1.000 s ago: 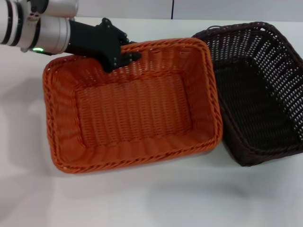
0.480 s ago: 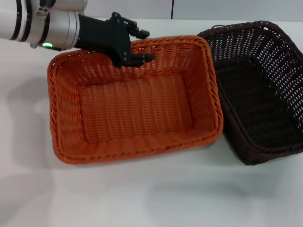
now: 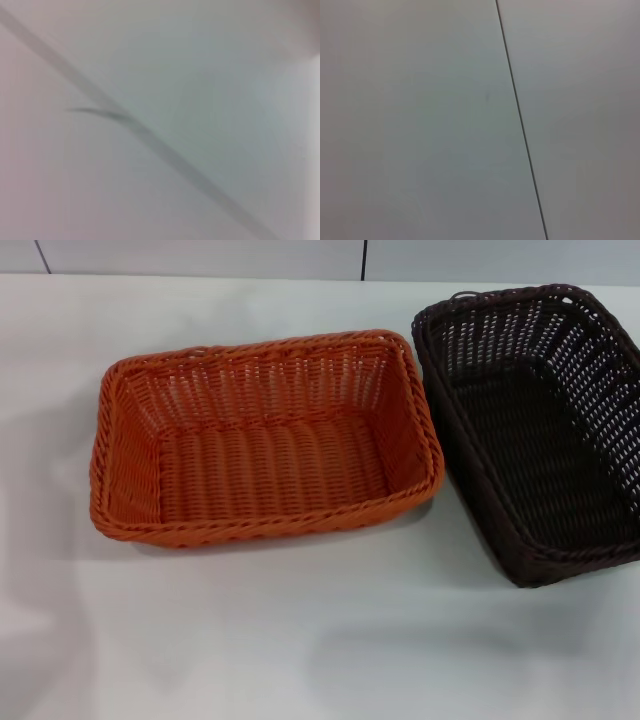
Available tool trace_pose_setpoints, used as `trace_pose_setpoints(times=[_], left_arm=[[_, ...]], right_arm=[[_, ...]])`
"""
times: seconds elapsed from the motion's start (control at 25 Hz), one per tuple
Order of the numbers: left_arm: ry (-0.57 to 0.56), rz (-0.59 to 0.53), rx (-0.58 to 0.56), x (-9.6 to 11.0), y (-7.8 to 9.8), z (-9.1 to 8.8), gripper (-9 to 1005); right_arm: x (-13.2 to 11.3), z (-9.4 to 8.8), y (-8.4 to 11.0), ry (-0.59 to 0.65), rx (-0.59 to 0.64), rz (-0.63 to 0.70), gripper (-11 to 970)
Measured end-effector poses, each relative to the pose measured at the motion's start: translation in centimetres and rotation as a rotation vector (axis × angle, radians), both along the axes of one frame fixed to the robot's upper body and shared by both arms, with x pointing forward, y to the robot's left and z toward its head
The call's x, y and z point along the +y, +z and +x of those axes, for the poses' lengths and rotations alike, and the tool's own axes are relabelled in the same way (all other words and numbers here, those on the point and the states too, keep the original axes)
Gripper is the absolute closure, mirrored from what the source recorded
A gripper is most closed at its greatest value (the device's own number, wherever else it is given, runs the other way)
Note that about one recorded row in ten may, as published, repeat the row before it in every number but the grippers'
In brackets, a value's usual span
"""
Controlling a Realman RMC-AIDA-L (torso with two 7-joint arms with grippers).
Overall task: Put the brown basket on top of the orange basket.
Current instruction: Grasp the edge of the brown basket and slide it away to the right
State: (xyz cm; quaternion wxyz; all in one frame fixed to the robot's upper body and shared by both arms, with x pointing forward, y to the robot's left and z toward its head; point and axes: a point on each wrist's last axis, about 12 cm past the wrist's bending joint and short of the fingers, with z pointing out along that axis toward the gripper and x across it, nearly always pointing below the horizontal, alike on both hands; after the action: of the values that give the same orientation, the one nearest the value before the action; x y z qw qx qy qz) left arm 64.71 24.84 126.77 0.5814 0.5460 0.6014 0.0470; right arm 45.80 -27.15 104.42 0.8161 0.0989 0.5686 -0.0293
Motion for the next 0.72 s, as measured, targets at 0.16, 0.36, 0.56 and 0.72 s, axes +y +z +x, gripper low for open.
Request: trace_pose_setpoints(times=[0.16, 0.36, 0.56, 0.72], left_arm=[[0.246, -0.036, -0.315, 1.8, 2.2, -0.5, 146], [0.648, -0.105, -0.68, 3.7, 4.2, -0.8, 150], [0.914, -0.165, -1.0, 3.2, 4.2, -2.9, 150], [0.947, -0.191, -1.143, 3.2, 3.5, -4.3, 150]], right_arm=[[0.7, 0.2, 0.2, 0.026, -0.01, 0.007, 120], [2.0, 0.9, 0.9, 0.117, -0.046, -0.019, 120], [3.2, 2.5, 2.2, 0.174, -0.101, -0.027, 121], [4.9, 5.2, 5.0, 0.267, -0.194, -0.01, 121]])
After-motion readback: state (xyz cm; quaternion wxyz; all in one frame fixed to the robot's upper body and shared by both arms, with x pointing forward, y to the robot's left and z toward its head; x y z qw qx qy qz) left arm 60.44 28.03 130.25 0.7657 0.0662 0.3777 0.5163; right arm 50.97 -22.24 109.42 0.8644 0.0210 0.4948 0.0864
